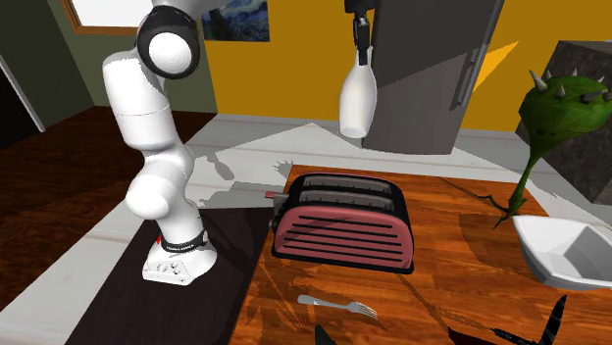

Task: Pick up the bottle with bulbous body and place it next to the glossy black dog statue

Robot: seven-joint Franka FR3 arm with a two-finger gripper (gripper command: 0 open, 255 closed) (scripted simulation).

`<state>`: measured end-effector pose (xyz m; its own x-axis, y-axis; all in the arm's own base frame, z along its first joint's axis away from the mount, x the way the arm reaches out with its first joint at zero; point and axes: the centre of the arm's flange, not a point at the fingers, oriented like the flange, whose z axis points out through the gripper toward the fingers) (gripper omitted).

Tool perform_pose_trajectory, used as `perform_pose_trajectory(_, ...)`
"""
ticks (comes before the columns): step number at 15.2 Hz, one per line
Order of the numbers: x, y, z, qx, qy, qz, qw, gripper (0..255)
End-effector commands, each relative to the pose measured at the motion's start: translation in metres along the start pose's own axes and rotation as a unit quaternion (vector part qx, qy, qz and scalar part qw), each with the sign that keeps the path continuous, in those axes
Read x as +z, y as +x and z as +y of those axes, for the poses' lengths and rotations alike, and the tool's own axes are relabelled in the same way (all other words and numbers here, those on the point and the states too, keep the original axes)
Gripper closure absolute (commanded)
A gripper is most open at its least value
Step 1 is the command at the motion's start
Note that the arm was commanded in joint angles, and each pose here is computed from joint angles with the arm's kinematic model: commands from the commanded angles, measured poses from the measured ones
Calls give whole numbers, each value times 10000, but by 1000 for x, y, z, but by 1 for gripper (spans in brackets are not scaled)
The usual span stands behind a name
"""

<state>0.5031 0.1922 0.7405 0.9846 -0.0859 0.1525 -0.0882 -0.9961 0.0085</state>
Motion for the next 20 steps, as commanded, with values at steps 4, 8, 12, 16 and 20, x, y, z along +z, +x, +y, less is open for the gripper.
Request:
perform_pose_trajectory(4,10,12,66,-5,6,4,10000,255)
perform_pose_trajectory(8,18,23,117,-5,6,4,10000,255)
perform_pose_trajectory(12,25,33,168,-5,6,4,10000,255)
perform_pose_trajectory(16,33,43,220,-5,6,4,10000,255)
perform_pose_trajectory(20,40,53,271,-5,6,4,10000,255)
